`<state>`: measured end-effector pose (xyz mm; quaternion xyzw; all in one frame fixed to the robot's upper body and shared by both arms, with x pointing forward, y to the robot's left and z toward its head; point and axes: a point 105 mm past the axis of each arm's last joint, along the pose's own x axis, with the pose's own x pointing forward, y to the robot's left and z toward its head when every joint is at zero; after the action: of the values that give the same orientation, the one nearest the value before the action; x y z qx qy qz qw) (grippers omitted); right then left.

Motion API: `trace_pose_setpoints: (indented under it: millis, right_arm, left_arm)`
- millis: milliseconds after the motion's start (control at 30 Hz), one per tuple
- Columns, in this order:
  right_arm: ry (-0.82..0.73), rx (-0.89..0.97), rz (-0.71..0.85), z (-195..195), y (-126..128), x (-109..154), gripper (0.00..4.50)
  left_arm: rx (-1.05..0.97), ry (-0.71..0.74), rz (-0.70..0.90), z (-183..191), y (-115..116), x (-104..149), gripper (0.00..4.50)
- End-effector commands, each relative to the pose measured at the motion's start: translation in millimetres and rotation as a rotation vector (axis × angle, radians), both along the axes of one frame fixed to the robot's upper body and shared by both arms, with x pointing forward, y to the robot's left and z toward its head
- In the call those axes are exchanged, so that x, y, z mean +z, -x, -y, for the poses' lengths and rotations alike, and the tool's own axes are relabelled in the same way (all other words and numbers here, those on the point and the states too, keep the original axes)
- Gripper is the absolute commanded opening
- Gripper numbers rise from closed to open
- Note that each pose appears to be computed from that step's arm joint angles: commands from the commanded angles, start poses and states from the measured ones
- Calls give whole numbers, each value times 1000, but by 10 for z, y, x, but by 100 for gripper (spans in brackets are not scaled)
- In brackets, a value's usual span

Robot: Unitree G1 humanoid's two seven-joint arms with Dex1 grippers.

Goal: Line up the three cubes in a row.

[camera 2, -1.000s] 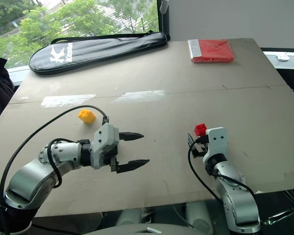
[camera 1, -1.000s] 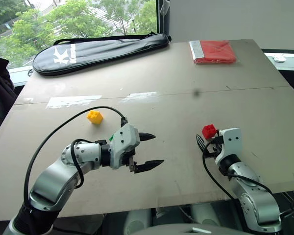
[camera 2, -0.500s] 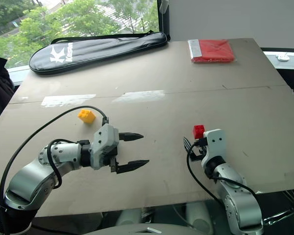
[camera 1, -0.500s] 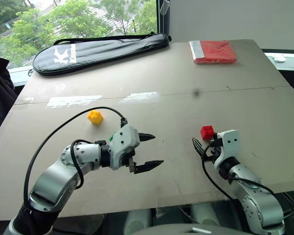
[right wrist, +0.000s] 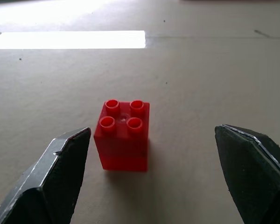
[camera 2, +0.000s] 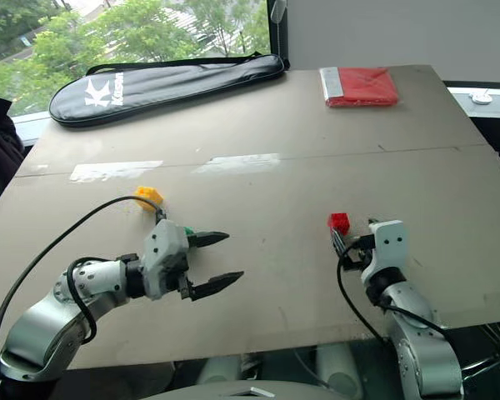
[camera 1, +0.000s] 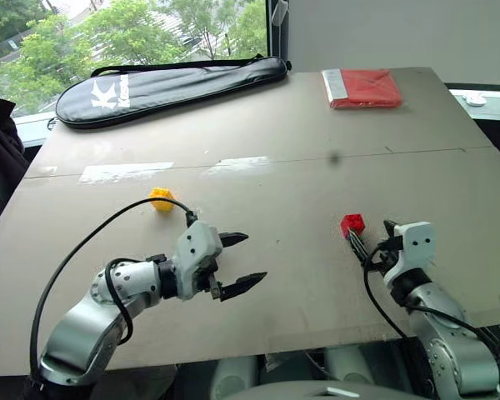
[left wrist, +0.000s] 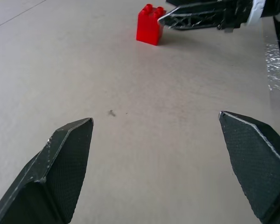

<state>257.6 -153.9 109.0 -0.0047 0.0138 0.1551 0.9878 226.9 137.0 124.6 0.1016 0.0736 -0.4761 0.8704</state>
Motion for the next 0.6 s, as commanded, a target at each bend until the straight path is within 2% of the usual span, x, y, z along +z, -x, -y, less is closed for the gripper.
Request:
trace_pose_setpoints:
  millis: [33,133,267,433,533,600]
  right_arm:
    - [9,229,100,-152,173,257,438]
    - [64,377,92,-138,279,255,438]
    - [92,485,72,-76,314,229,438]
    - [131,458,47,92,192,170,438]
    - [178,462,37,184,173,105,438]
    - [211,536,26,169,245,48,438]
  left_arm:
    - [110,76,113,-78,14,187,443]
    - [256,122,160,-204,36,187,443]
    - [381,128,221,-288,44,168,443]
    - [609,82,301,-576,-58,73,443]
    - [612,65,290,-611,-23,-8,443]
    - [627,55,278,-684,-28,-60,443]
